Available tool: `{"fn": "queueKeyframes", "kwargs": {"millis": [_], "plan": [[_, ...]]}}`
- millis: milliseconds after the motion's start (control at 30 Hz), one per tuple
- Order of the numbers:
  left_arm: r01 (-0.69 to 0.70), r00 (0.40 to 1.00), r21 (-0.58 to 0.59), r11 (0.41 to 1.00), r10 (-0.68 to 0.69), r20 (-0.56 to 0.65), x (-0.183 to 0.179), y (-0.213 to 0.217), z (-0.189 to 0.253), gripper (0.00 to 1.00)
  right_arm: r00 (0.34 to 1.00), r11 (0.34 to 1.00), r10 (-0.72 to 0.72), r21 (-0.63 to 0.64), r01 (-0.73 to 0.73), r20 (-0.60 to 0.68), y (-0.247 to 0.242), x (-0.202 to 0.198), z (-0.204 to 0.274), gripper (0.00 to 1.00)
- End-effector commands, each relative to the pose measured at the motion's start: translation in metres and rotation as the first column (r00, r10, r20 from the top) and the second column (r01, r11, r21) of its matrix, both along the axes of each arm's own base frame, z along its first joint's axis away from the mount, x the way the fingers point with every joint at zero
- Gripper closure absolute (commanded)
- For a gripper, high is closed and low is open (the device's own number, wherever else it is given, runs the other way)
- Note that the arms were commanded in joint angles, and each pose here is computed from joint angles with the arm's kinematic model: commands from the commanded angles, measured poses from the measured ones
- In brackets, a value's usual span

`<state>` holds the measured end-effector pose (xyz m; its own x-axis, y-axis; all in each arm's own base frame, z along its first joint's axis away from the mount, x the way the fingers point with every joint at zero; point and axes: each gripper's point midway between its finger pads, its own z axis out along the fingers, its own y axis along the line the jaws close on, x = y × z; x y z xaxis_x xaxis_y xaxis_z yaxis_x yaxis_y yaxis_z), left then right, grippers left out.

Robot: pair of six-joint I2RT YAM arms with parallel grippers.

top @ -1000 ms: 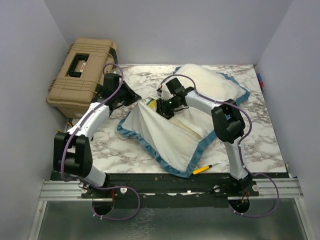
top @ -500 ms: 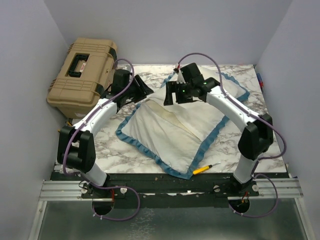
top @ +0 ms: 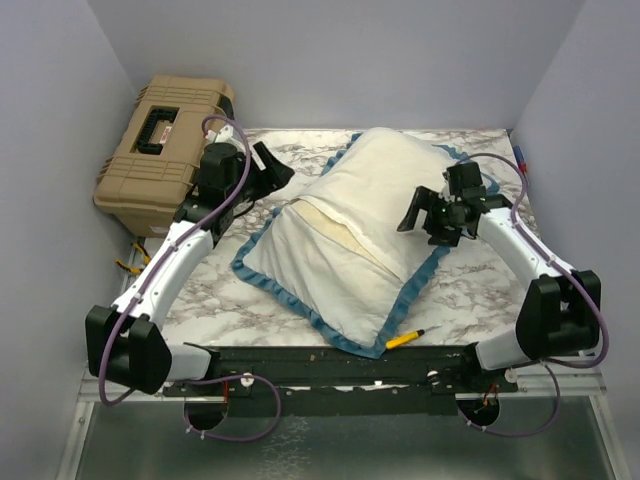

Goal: Put the pillow into the pillowcase

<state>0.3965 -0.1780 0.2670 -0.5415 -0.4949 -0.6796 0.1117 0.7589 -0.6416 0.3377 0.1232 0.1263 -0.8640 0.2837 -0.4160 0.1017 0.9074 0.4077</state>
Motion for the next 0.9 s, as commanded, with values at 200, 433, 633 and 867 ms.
{"fn": "queueKeyframes", "kwargs": {"millis": [200,433,633,867], "plan": [[-0.075,0.996,0.086,0.994,0.078,-0.033,-0.056,0.043,-0.046,0.27,0.98,0.93,-0.143,0.321,0.181,-0.139,0.0,-0.06,-0.009,0.0],[-0.059,0.994,0.043,0.997,0.063,-0.095,-0.078,0.042,-0.065,0.27,0.947,0.89,-0.198,0.359,0.282,-0.253,-0.007,-0.087,-0.033,0.0],[-0.046,0.985,-0.013,0.999,0.043,-0.167,-0.086,0.034,-0.08,0.27,0.933,0.875,-0.199,0.374,0.307,-0.3,-0.007,-0.093,-0.042,0.0],[-0.01,0.975,-0.041,0.999,0.001,-0.221,-0.093,0.026,-0.096,0.27,0.924,0.848,-0.178,0.424,0.319,-0.34,-0.001,-0.091,-0.052,0.01]]}}
